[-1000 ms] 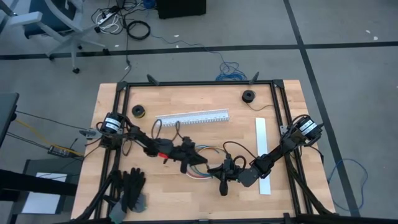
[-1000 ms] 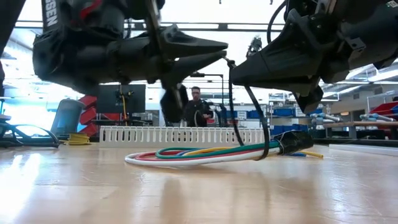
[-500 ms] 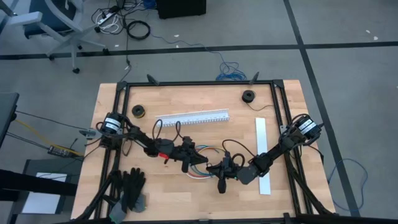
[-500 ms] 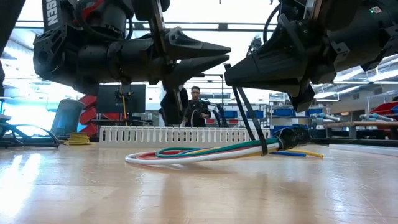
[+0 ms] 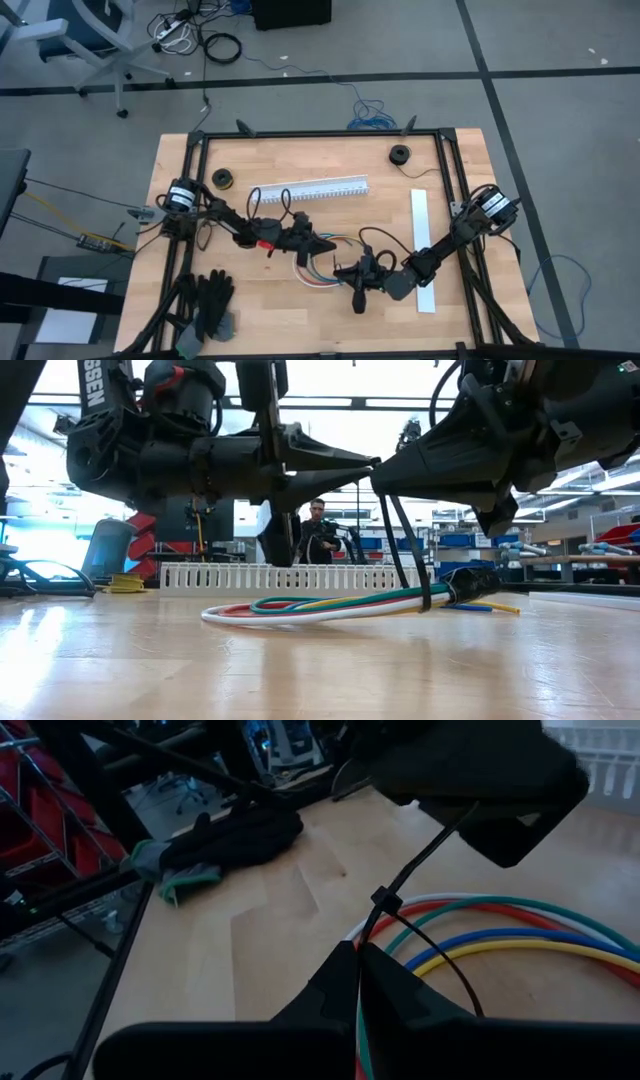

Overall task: Ziptie cables
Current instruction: Insert zip tie on the cable wire

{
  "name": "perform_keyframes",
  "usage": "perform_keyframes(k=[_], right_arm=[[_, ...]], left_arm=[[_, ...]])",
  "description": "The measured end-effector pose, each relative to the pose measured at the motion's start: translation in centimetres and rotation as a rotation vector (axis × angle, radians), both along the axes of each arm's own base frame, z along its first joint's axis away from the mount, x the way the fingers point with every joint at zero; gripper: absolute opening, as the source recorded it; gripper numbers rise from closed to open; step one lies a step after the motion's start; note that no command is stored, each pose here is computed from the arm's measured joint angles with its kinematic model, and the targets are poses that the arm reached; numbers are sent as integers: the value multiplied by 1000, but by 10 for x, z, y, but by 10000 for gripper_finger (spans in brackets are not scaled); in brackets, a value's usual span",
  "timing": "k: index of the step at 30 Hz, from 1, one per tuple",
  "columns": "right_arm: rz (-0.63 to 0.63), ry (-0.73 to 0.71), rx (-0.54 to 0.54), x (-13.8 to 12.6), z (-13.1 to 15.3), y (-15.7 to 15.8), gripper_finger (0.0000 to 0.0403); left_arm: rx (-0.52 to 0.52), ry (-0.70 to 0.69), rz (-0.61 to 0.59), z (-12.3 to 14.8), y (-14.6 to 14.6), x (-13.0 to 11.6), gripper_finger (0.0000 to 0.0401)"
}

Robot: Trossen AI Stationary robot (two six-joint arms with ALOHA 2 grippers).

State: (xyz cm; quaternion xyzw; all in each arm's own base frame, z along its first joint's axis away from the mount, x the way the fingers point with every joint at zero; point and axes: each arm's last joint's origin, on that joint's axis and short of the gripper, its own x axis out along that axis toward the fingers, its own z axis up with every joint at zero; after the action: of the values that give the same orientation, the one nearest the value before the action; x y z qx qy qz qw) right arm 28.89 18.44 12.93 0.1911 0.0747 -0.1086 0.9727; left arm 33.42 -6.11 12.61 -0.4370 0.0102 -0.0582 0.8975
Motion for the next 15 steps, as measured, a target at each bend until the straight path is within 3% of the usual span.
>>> perform_keyframes(k=[15], right_arm=[[-6, 1, 6, 2, 0, -3, 0]], left_arm=[[-52, -67, -71, 7, -9, -2, 4]])
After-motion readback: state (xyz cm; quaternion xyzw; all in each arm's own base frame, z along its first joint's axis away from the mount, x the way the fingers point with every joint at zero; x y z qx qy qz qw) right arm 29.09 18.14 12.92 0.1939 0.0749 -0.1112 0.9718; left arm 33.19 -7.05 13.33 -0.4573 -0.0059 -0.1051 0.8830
